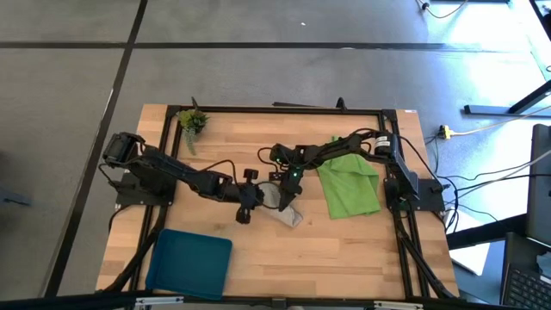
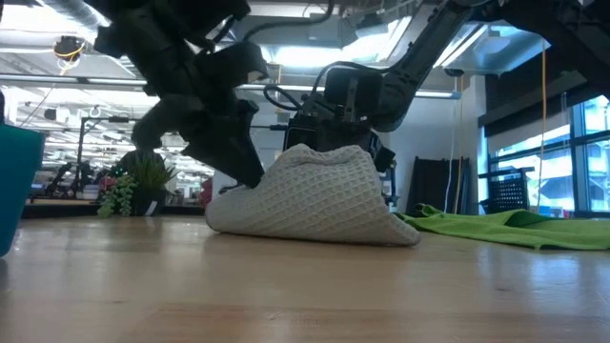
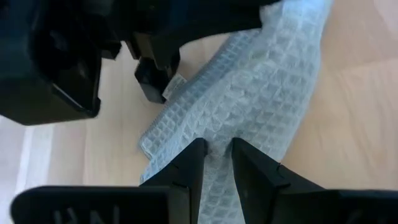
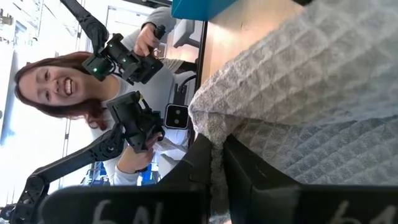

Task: Fold microfiber towels
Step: Fold the gray microfiber cloth

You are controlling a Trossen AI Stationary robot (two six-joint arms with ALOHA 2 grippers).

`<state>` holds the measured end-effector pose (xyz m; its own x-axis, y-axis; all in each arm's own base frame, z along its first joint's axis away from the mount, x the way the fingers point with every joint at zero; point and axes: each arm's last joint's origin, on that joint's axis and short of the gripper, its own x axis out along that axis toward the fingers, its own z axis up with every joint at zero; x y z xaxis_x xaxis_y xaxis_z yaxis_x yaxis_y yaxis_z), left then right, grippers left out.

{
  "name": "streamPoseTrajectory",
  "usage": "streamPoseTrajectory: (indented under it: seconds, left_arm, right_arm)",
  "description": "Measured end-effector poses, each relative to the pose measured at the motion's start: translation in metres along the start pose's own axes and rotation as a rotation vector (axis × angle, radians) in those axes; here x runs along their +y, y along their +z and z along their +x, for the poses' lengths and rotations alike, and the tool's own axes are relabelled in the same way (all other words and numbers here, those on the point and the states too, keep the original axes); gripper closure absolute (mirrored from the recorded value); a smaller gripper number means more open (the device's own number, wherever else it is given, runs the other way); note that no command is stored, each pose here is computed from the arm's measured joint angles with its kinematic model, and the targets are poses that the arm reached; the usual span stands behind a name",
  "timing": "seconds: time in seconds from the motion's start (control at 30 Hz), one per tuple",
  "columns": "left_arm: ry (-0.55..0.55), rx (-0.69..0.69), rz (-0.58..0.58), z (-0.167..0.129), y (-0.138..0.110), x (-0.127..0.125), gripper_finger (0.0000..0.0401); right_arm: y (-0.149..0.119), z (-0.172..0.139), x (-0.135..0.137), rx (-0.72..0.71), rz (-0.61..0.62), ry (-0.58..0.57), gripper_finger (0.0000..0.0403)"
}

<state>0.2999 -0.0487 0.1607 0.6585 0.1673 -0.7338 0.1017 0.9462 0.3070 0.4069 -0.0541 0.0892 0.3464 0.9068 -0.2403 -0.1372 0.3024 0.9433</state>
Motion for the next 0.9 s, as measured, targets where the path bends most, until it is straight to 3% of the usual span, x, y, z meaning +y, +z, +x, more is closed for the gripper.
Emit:
streamPoseTrajectory:
  seconds: [0.4,0.63,0.9]
  left_arm:
    - [-0.156,0.023,-0.008,0.017,-0.009,0.016,0.0329]
    - [-0.168,0.054,0.017,0.017,-0.013,0.019,0.0394]
    - [-0.381,0.079,0.007,0.016,-0.018,0.022,0.0400]
  right_arm:
    - [0.000,0.000,0.000,-0.002,0.013,-0.004,0.0380]
    - [0.000,0.000,0.000,-0.002,0.022,-0.005,0.0380]
    - [0.000,0.000,-0.001,-0.004,0.064,-0.010,0.0380]
